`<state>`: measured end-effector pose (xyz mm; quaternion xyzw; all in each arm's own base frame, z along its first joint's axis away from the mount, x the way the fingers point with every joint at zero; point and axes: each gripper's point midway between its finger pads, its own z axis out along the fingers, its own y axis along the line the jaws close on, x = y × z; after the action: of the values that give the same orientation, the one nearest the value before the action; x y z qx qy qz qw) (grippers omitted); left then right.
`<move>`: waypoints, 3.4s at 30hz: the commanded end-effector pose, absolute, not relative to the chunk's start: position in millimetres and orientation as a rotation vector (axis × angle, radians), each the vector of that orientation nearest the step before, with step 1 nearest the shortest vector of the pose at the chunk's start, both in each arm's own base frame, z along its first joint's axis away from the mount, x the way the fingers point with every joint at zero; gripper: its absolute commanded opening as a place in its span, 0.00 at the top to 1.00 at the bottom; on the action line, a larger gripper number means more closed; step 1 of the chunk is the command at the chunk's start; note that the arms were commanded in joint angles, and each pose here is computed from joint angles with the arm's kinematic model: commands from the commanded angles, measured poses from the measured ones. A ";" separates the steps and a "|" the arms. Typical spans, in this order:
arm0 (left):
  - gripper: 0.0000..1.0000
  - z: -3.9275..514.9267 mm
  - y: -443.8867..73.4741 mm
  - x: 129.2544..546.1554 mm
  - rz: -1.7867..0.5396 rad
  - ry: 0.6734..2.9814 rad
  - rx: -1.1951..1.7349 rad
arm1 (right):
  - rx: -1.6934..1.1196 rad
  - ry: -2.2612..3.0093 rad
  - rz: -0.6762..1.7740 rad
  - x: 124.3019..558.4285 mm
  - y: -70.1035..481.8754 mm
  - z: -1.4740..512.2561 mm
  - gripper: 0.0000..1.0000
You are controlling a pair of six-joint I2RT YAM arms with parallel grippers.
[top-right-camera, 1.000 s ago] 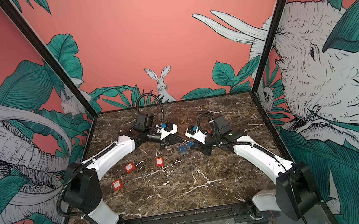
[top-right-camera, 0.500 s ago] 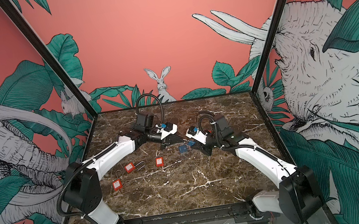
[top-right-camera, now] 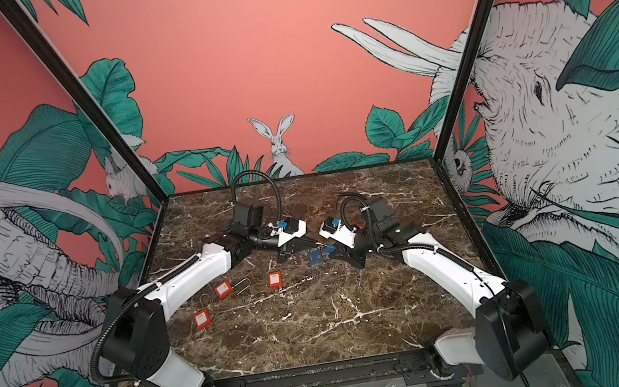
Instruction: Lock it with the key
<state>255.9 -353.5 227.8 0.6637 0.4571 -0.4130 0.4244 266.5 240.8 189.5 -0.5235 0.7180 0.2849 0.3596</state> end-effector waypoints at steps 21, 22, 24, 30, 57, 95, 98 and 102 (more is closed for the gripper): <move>1.00 219.7 -364.0 207.4 -1.206 1.081 1.789 | -1.505 1.364 0.605 285.9 268.6 270.2 1.00; 1.00 221.2 -364.1 208.8 -1.179 1.068 1.782 | -1.510 1.380 0.633 283.4 269.2 268.0 1.00; 1.00 222.3 -364.0 211.4 -1.135 1.049 1.769 | -1.513 1.418 0.684 279.7 270.2 264.3 1.00; 1.00 224.1 -363.5 214.3 -1.072 1.013 1.749 | -1.501 1.457 0.797 276.8 276.4 268.0 1.00; 1.00 211.1 -372.4 201.8 -1.198 0.998 1.757 | -1.416 1.375 0.963 291.6 298.7 306.1 1.00; 1.00 243.2 -359.9 243.6 -1.022 1.122 1.503 | -1.539 1.714 0.752 242.4 227.7 245.4 0.46; 1.00 244.0 -359.4 239.2 -1.007 1.102 1.489 | -1.552 1.768 0.758 238.9 224.0 229.3 0.46; 1.00 242.6 -360.1 231.9 -1.022 1.082 1.494 | -1.561 1.833 0.663 251.5 219.9 210.7 0.46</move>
<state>239.1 -359.0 217.5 0.6159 0.4825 -0.4214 0.4586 248.8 224.3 224.1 -0.5865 0.6858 0.2746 0.3321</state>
